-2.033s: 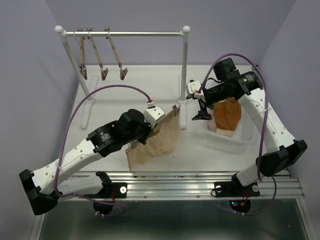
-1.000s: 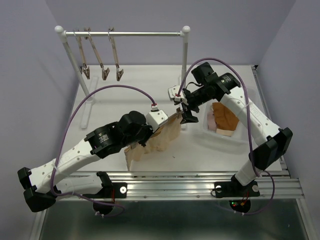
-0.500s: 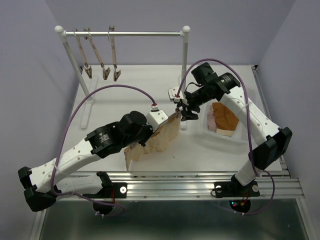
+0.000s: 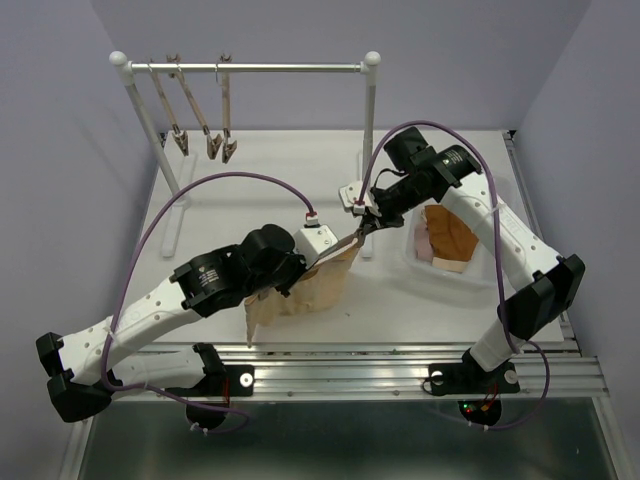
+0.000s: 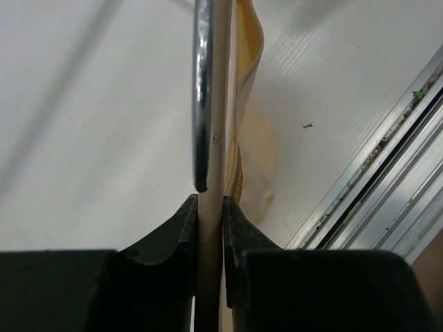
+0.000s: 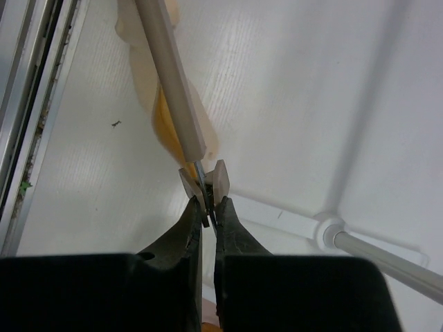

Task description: Remove the underwear clipped to the hanger

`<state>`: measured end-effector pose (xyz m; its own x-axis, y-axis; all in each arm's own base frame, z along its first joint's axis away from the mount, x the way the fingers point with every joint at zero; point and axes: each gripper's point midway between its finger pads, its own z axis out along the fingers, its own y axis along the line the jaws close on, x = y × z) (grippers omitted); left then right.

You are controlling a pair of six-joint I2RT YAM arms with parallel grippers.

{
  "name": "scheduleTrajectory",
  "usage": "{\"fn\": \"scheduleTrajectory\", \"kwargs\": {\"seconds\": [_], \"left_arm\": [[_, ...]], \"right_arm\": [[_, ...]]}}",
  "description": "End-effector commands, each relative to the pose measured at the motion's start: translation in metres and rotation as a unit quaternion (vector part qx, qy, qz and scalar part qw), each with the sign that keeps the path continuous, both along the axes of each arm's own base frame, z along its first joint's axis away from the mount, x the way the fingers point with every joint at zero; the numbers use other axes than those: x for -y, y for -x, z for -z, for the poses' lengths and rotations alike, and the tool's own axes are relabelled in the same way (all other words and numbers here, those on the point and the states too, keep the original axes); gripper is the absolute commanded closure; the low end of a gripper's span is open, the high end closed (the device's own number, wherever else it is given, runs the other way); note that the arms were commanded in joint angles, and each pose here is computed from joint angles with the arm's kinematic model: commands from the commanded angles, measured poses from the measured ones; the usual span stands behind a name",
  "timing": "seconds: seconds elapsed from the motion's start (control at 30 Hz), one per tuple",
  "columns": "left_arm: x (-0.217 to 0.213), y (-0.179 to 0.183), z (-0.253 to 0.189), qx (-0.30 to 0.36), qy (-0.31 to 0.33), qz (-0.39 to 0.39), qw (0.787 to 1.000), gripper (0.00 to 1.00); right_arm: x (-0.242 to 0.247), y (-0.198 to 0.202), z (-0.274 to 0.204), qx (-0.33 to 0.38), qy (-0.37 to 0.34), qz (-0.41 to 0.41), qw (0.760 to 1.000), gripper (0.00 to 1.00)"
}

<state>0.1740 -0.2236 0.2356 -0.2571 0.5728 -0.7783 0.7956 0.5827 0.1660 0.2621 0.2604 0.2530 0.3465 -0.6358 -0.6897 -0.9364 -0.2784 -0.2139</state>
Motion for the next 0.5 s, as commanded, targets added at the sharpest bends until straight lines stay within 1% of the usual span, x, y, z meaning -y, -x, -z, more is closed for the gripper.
{"fn": "scheduleTrajectory", "kwargs": {"seconds": [0.0,0.07,0.13,0.3,0.33,0.37,0.4,0.43,0.47], "left_arm": [[0.008,-0.011,-0.034,0.041,0.051,-0.012,0.998,1.00],[0.008,-0.010,-0.035,0.041,0.055,-0.009,0.998,1.00],[0.009,-0.009,-0.037,0.042,0.058,-0.008,0.997,1.00],[0.008,-0.009,-0.037,0.043,0.060,-0.009,0.997,1.00],[0.008,-0.010,-0.036,0.043,0.059,-0.010,0.997,1.00],[0.009,-0.010,-0.037,0.043,0.061,-0.011,0.997,1.00],[0.009,-0.010,-0.037,0.043,0.062,-0.012,0.997,1.00],[0.009,-0.011,-0.038,0.043,0.065,-0.014,0.997,1.00],[0.010,-0.011,-0.038,0.043,0.070,-0.016,0.997,1.00]], "right_arm": [[0.001,0.017,-0.018,0.001,-0.019,-0.012,1.000,0.99],[-0.008,0.004,-0.026,0.016,-0.040,0.010,0.999,0.99],[-0.013,-0.002,-0.033,0.002,-0.055,0.047,0.997,0.99],[-0.013,-0.019,-0.038,0.024,-0.059,0.085,0.994,0.99],[-0.012,-0.020,-0.035,0.023,-0.057,0.091,0.994,0.91],[-0.013,-0.023,-0.037,0.031,-0.061,0.093,0.993,0.50],[-0.015,-0.026,-0.040,0.035,-0.068,0.100,0.992,0.01],[-0.014,-0.025,-0.041,0.028,-0.074,0.114,0.990,0.00],[-0.013,-0.027,-0.044,0.035,-0.078,0.124,0.989,0.00]]}}
